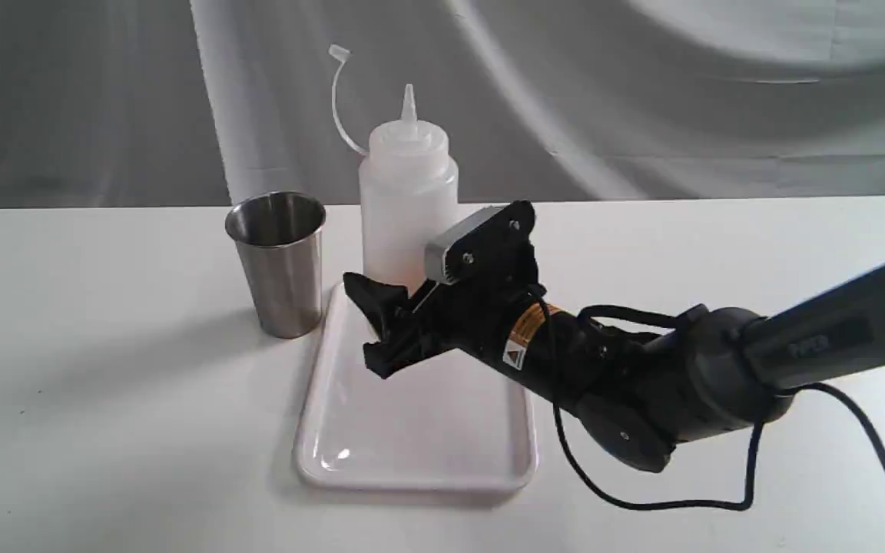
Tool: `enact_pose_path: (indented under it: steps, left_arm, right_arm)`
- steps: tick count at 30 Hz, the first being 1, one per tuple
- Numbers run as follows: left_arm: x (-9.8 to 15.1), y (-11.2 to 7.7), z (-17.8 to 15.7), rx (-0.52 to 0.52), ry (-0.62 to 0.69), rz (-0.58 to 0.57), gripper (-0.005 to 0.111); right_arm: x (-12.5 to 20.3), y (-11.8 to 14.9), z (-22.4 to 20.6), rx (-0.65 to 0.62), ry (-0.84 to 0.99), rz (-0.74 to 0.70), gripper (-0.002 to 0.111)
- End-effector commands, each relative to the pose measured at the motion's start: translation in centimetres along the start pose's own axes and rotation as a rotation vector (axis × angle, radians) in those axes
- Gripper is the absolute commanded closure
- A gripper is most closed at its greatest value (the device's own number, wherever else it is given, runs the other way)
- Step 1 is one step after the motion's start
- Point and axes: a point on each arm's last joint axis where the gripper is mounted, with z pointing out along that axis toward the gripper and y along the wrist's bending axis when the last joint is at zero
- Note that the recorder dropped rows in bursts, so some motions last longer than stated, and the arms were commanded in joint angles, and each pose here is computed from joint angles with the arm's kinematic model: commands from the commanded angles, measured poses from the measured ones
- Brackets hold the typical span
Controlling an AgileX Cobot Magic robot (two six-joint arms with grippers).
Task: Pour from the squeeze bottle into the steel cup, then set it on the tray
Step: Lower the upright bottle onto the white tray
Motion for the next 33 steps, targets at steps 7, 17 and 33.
enact_pose_path:
  steps: [7, 17, 33]
  left_arm:
    - [0.0, 0.0, 0.0, -0.003, -0.01, 0.003, 0.098]
    - [0.0, 0.0, 0.0, -0.003, -0.01, 0.003, 0.098]
    - [0.0, 0.0, 0.0, -0.003, -0.01, 0.003, 0.098]
  right_arm:
    - [1.6, 0.1, 0.1, -0.038, -0.006, -0.001, 0.108]
    - [3.9, 0.0, 0.2, -0.015, -0.03, 0.044, 0.108]
    - [6.1, -0.2, 0.1, 0.02, 0.005, 0.022, 0.108]
